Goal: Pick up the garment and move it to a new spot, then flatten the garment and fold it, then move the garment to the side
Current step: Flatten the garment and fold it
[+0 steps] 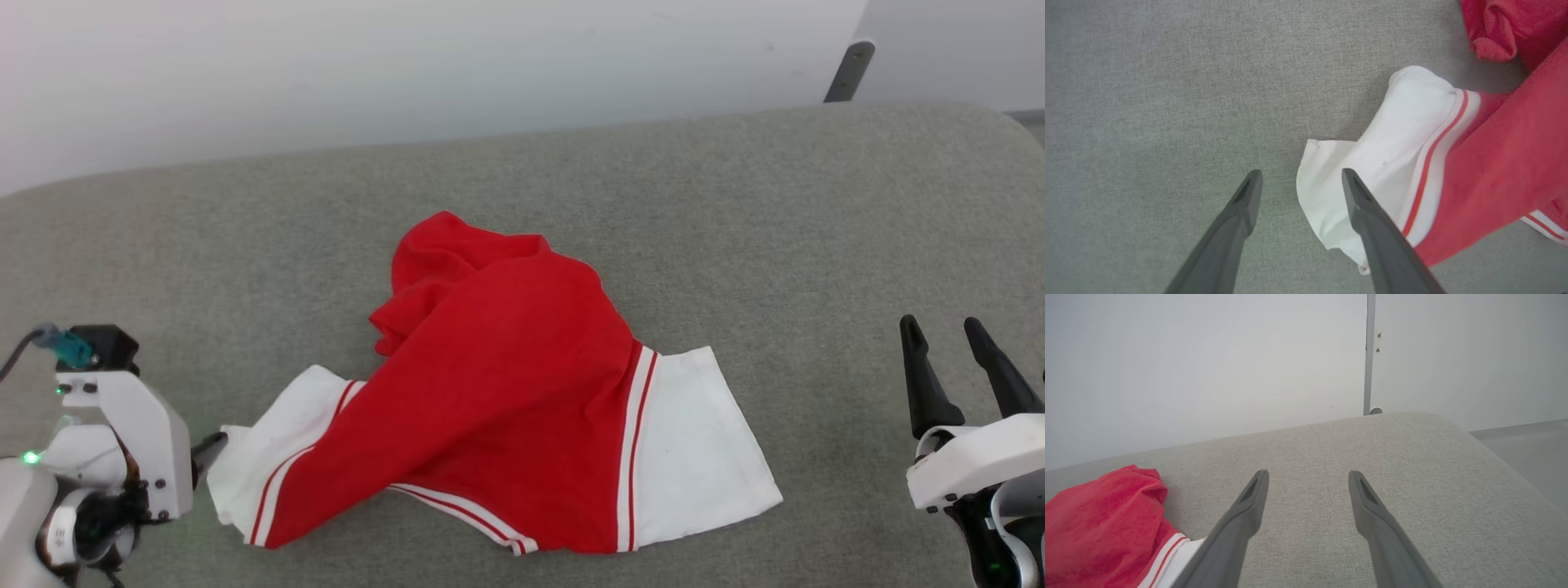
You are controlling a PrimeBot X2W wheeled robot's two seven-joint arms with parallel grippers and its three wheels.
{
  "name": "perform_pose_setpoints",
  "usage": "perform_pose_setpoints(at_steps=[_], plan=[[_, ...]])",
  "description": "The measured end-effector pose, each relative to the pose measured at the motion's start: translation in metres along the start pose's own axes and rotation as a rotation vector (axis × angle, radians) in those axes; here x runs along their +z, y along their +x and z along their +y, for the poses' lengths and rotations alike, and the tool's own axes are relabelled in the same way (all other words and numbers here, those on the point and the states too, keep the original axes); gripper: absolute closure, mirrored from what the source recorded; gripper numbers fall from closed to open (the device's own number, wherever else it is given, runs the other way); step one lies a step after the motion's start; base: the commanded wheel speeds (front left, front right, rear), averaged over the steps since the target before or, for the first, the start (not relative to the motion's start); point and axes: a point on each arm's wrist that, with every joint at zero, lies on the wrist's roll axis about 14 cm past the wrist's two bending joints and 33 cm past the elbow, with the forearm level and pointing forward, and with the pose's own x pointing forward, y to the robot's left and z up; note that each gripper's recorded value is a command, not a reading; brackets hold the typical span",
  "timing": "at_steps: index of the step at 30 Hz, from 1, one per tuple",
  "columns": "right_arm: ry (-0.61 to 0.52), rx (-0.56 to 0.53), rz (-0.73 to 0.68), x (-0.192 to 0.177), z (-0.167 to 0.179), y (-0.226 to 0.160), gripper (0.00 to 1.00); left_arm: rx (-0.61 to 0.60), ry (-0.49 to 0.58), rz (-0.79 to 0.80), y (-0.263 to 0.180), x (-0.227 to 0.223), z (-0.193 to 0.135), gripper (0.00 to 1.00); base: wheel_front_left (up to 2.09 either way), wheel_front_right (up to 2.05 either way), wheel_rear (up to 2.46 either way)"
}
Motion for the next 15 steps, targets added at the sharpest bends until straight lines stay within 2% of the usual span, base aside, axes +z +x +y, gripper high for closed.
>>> perform_pose_setpoints(at_steps=[15], plan=[[-0.013,-0.042,0.011,-0.002,-0.017,0.000,0.00,0.012,0.024,0.135,0.040,-0.018,-0.001,0.00,0.00,0.00,0.00]])
